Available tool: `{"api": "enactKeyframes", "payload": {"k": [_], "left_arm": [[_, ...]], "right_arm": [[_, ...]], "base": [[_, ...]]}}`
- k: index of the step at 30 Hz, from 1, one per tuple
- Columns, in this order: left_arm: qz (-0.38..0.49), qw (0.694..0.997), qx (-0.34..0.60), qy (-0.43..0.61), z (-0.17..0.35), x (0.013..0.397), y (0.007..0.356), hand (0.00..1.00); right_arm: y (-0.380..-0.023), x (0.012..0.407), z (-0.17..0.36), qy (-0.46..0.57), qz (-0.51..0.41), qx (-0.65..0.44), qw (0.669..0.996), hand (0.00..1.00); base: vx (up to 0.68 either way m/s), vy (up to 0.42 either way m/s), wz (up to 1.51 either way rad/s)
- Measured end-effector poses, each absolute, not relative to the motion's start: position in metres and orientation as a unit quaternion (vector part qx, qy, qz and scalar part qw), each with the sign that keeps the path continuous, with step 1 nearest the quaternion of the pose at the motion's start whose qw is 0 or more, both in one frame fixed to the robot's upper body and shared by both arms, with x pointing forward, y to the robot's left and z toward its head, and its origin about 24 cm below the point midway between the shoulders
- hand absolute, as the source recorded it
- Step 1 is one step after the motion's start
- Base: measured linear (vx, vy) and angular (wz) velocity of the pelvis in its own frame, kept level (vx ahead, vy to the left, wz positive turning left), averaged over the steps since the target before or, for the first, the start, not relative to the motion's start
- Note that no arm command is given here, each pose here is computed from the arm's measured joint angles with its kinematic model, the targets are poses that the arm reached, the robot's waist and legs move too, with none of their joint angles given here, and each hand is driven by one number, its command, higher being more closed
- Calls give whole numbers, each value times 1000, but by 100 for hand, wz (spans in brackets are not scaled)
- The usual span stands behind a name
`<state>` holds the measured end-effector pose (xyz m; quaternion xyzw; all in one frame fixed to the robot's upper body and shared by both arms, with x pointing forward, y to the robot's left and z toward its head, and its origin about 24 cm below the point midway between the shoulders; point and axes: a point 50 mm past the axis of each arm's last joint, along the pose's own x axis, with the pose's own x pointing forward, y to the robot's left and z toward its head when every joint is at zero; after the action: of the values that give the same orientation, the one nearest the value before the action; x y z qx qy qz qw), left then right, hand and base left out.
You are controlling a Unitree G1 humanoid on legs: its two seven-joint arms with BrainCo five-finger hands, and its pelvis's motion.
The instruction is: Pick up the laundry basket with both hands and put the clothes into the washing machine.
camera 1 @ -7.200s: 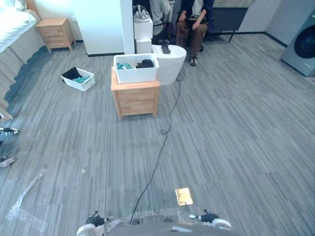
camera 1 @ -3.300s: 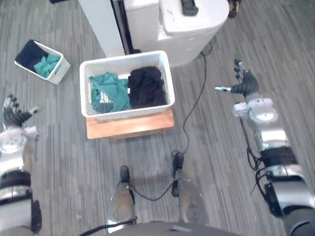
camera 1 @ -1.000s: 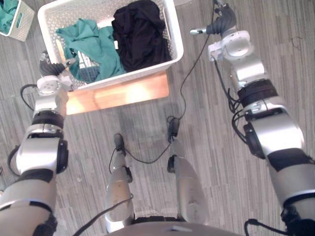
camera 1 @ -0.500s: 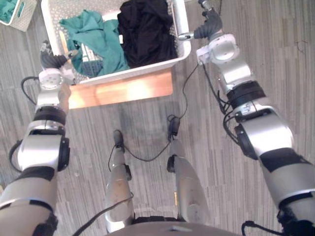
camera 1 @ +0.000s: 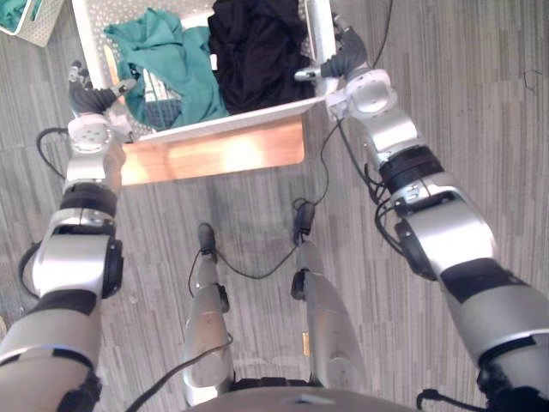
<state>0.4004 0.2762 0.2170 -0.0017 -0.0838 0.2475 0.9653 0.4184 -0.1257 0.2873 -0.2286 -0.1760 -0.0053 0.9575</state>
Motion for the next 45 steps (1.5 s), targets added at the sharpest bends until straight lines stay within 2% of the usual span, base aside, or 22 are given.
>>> {"api": "enactKeyframes", "payload": {"k": [1, 2, 3, 30, 40, 45], "left_arm": [[247, 965, -2, -86, 218, 400, 276, 100], [247, 965, -2, -86, 218, 400, 276, 100], [247, 965, -2, -87, 218, 401, 276, 100], [212, 975, 47, -54, 208, 405, 262, 100], [185, 981, 63, 11, 166, 404, 247, 100], [167, 982, 87, -6, 153, 391, 249, 100]], "right_arm": [[-126, 418, 287, -176, -5, -228, 958, 0], [-126, 418, 287, -176, -5, -228, 958, 0], [-126, 418, 287, -176, -5, -228, 958, 100], [-126, 419, 269, -156, 0, -246, 957, 100], [-141, 416, 208, -81, 7, -206, 975, 100], [-146, 403, 176, -55, 18, -178, 982, 100]], "base": [[-27, 57, 5], [-27, 58, 4], [-27, 60, 3], [-26, 63, 1], [-28, 57, 1], [-14, 10, 1]]}}
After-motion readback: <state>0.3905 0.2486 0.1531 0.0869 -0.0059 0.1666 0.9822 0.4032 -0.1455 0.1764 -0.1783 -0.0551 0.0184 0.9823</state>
